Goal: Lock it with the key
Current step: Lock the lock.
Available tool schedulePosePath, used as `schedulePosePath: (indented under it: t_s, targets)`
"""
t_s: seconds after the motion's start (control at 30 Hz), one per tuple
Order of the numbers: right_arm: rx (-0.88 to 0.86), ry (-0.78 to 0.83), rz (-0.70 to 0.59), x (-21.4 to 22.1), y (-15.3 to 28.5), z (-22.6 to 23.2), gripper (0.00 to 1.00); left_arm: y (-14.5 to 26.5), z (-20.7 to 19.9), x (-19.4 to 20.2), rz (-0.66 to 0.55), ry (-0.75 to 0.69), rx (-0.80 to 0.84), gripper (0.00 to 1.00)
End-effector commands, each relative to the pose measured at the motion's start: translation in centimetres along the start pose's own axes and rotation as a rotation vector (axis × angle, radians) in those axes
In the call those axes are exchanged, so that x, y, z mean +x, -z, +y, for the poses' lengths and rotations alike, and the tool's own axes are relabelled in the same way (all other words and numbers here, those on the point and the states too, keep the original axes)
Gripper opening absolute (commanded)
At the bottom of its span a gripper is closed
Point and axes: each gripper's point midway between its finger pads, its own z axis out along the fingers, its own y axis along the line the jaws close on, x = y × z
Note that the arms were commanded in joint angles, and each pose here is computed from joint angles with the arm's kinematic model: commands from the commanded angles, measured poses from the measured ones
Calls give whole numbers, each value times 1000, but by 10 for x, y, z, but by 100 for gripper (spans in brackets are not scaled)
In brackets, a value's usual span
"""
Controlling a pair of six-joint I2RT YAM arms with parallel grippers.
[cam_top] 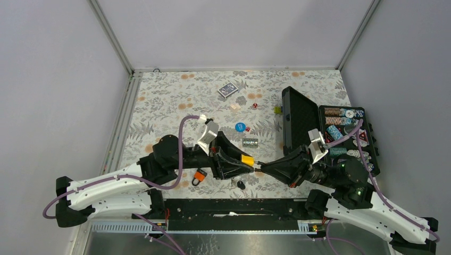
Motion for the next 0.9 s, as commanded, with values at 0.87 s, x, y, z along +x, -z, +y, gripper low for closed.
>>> schedulePosePath:
  t_s: [0.87]
  targets:
    - [-40, -17, -14, -8, -21, 5, 0, -28, -2, 39, 137, 19, 67, 0]
